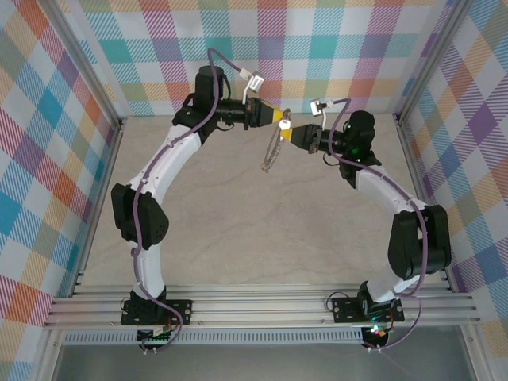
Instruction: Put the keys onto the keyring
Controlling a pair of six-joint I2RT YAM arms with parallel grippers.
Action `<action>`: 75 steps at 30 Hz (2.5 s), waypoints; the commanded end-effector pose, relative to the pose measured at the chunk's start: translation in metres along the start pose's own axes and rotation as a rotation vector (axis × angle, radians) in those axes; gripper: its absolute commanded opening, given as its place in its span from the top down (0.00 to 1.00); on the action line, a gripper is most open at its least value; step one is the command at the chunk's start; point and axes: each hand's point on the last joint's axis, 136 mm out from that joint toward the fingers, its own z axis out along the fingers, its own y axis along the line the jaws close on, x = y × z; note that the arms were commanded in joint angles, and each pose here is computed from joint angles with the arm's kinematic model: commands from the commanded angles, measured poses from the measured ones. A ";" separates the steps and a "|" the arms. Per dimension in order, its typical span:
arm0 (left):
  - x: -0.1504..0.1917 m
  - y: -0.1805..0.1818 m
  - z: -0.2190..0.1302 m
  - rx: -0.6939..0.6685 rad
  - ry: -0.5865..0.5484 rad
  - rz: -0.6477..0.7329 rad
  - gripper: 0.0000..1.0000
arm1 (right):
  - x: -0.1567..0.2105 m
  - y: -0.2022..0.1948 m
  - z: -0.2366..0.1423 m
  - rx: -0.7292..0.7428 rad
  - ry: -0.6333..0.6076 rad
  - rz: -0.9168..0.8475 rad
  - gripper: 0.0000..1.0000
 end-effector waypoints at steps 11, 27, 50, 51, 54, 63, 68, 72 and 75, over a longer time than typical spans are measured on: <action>-0.045 -0.041 -0.021 -0.001 -0.235 0.067 1.00 | 0.018 0.023 0.010 -0.007 0.026 -0.038 1.00; -0.051 -0.042 -0.029 -0.031 -0.361 0.012 1.00 | 0.020 0.033 0.016 -0.018 0.009 -0.029 1.00; -0.062 -0.046 -0.034 -0.034 -0.539 -0.052 1.00 | 0.001 0.043 -0.037 0.221 -0.154 -0.060 0.47; -0.063 -0.048 -0.035 -0.029 -0.540 -0.048 1.00 | -0.004 0.044 -0.039 0.235 -0.172 -0.065 0.47; -0.063 -0.052 -0.034 -0.017 -0.538 -0.039 1.00 | -0.022 0.051 -0.042 0.250 -0.231 -0.072 0.46; -0.061 -0.066 -0.030 0.031 -0.513 -0.017 1.00 | -0.073 0.065 -0.034 0.162 -0.359 -0.083 0.49; -0.061 -0.069 -0.028 0.044 -0.503 -0.009 1.00 | -0.088 0.067 -0.027 0.107 -0.391 -0.078 0.53; -0.060 -0.069 -0.026 0.047 -0.499 -0.010 1.00 | -0.091 0.063 -0.021 0.087 -0.393 -0.066 0.59; -0.060 -0.069 -0.025 0.049 -0.497 -0.014 1.00 | -0.091 0.061 -0.016 0.080 -0.387 -0.063 0.62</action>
